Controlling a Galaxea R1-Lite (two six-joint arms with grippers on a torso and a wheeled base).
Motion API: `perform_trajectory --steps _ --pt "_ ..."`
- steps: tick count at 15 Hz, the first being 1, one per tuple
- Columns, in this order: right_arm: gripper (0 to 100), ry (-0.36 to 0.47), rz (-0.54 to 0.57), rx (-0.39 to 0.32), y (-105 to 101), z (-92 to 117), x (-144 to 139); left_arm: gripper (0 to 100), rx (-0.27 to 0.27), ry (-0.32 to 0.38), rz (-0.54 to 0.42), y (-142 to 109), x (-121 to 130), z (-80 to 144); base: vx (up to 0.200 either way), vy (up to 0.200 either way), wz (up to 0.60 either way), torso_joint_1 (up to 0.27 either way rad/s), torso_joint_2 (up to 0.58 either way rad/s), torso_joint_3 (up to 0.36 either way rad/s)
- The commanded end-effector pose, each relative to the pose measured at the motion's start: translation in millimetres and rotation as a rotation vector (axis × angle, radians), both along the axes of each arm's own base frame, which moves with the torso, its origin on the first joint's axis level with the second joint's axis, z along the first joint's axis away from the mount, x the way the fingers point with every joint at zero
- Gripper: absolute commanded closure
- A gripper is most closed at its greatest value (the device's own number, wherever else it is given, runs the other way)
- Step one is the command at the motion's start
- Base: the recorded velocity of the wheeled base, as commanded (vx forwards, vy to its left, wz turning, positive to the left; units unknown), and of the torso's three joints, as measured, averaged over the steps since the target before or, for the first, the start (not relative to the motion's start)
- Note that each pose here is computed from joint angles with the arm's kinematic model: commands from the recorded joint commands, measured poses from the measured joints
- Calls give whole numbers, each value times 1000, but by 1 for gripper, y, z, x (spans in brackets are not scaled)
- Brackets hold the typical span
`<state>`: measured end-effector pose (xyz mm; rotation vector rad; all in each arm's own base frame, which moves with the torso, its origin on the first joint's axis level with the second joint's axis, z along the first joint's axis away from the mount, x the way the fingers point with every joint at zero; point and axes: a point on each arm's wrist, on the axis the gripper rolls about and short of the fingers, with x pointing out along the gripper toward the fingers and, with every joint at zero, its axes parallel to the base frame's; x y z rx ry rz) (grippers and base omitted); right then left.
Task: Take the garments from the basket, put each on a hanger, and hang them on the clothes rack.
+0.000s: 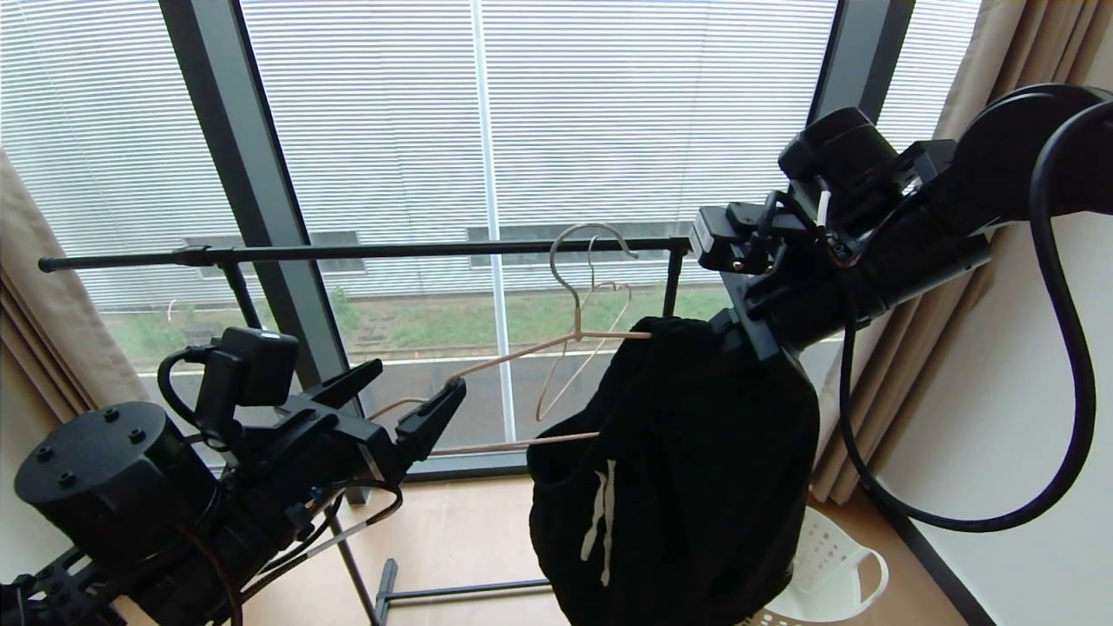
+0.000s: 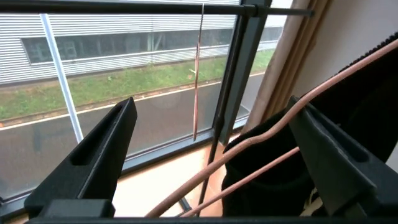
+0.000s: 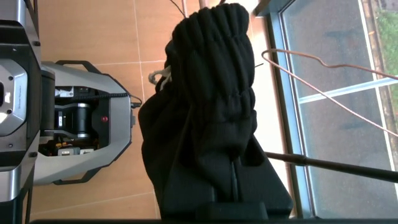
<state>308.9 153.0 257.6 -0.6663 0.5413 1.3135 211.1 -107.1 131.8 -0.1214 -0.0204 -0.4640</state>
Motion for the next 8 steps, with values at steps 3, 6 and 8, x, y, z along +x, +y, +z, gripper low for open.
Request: perform_trajectory --steps 3,6,8 --pt "100 -2 4 0 2 -1 1 0 44 17 -97 -26 -3 -10 0 0 0 0 0 0" --pt "100 1 4 -2 2 -2 1 0 127 -22 -138 -36 -5 -13 0 0 0 0 0 0" --pt "100 5 4 -4 2 -2 1 0 166 -52 -171 -37 -7 -13 0 0 0 0 0 0"
